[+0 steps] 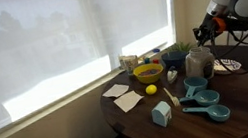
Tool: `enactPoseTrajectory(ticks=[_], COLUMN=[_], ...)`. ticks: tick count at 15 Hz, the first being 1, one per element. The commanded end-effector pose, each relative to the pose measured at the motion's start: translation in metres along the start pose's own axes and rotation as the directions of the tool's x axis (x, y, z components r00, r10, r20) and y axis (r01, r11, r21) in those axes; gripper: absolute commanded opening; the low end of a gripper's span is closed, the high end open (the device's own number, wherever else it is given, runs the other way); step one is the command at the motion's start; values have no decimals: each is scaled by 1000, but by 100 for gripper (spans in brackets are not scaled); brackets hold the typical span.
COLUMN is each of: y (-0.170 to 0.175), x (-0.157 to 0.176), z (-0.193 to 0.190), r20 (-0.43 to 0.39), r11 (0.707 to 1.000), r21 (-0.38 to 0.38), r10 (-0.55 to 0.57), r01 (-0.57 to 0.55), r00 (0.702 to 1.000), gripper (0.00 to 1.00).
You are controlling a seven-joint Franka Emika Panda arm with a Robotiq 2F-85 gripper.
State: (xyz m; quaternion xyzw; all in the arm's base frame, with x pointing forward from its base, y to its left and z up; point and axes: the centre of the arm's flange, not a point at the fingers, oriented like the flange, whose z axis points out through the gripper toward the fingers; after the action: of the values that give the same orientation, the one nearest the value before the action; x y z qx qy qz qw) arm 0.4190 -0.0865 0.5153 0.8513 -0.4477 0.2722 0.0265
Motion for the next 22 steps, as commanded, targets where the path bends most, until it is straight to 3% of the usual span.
enactPoseTrajectory(ticks=[1, 16, 22], y=[0, -6, -8], x=[2, 11, 15], z=[12, 8, -1], r20=[43, 23, -8], r11=[996, 970, 968], r21=[-72, -70, -59], r10=[54, 233, 246], r01=[-51, -231, -246], r00=[998, 972, 969], gripper=[3, 3, 3])
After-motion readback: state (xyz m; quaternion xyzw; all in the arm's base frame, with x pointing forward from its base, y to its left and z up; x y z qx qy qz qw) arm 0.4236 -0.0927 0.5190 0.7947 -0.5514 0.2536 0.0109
